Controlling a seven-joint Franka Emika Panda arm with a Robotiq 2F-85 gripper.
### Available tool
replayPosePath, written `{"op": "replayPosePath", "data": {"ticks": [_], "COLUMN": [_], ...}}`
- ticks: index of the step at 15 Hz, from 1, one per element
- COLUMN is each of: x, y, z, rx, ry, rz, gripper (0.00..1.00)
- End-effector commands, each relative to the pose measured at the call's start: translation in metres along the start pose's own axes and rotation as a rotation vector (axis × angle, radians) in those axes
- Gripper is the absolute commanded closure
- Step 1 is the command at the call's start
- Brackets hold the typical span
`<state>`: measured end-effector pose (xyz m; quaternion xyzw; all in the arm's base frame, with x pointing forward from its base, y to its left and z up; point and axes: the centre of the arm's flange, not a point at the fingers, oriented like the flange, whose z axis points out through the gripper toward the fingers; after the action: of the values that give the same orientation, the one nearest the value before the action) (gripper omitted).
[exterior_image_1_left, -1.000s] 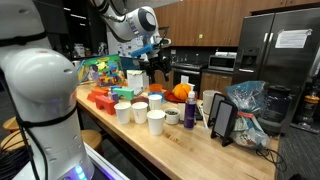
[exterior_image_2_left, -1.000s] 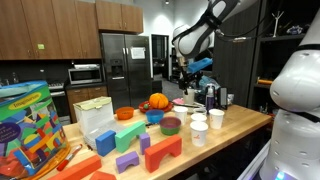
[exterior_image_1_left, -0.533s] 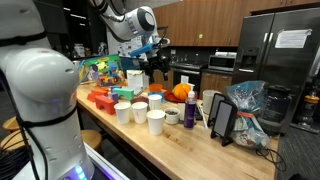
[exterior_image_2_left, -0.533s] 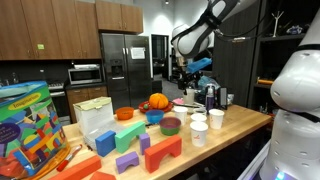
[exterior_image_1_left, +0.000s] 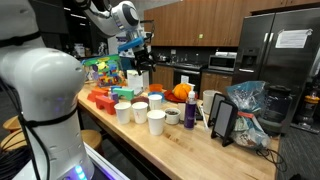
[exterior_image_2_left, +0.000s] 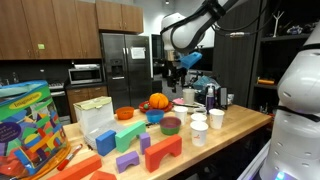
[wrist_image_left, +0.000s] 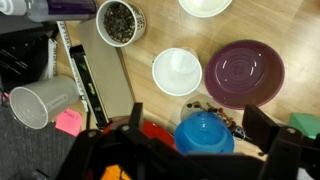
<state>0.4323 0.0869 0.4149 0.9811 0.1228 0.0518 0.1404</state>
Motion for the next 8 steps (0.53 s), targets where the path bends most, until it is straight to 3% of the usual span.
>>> {"op": "replayPosePath", "data": {"ticks": [1, 8], "x": [-0.0147, -0.0124], "y": [-0.0002, 0.0022], "z": [-0.0098, -0.0084], "rx": [0.073, 0.215], "ry": [0.042, 0.04], "rz": [-0.15, -0.302], "gripper": [0.0, 0.0]}}
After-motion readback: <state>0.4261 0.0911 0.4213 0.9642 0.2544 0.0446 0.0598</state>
